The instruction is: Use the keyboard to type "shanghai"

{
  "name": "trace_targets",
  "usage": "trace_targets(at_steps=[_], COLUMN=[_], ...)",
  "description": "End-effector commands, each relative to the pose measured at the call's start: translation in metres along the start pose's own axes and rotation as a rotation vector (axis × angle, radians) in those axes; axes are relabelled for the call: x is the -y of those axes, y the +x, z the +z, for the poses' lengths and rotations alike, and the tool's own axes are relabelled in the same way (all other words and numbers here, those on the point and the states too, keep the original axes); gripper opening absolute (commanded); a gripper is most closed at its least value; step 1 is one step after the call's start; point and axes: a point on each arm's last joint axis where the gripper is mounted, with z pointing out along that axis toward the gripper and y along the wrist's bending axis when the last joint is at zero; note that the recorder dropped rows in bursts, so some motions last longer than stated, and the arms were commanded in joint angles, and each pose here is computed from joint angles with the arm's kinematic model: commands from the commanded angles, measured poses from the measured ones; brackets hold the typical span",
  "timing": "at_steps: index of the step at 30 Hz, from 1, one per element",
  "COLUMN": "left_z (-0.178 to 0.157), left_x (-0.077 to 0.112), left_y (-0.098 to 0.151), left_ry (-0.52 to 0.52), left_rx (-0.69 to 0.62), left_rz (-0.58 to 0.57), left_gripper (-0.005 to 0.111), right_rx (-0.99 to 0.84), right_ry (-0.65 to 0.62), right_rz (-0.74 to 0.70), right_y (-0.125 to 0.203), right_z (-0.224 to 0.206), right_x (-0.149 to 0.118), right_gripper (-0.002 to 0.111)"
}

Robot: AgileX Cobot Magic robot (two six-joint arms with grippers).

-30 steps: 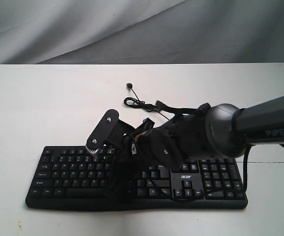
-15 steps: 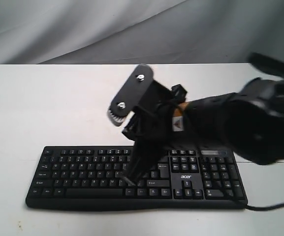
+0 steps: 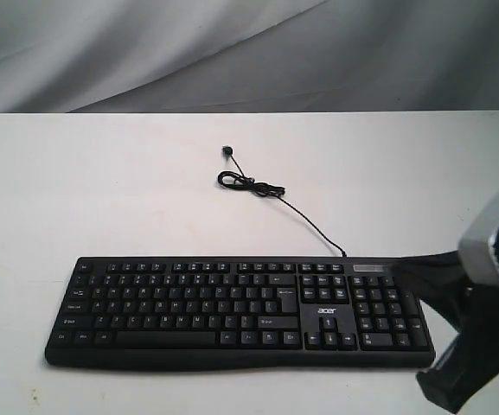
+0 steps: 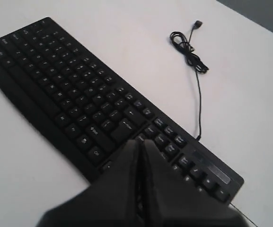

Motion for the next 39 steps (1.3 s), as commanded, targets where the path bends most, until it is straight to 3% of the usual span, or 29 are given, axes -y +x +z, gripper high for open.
trace_targets(at_steps=[1,7,18,27,36,39], left_z=[0.000,0.000,0.000,0.000,0.000,0.000], left_x=[0.001,0.001,0.001,0.001,0.001,0.001], left_y=[0.000,0.000,0.000,0.000,0.000,0.000], left_ry=[0.008,0.008,0.008,0.008,0.008,0.008], left_rx=[0.011,0.011,0.011,0.011,0.011,0.011], left_rz=[-0.005,-0.005,-0.005,-0.005,-0.005,-0.005], left_gripper=[0.000,0.000,0.000,0.000,0.000,0.000], right_rx=[0.147,0.332,0.390,0.360,0.436,0.405], right_ry=[0.078,0.274,0.664,0.705,0.751,0.733], right_rz=[0.043,0.104,0.213,0.158,0.112,0.156], right_y=[0.009,0.012,0.036,0.039,0.069,0.082], right_z=[-0.016,-0.052,-0.107,-0.107,-0.080,-0.071], right_x=[0.006,0.024,0.031,0.032,0.034,0.033], right_gripper=[0.000,0.000,0.000,0.000,0.000,0.000])
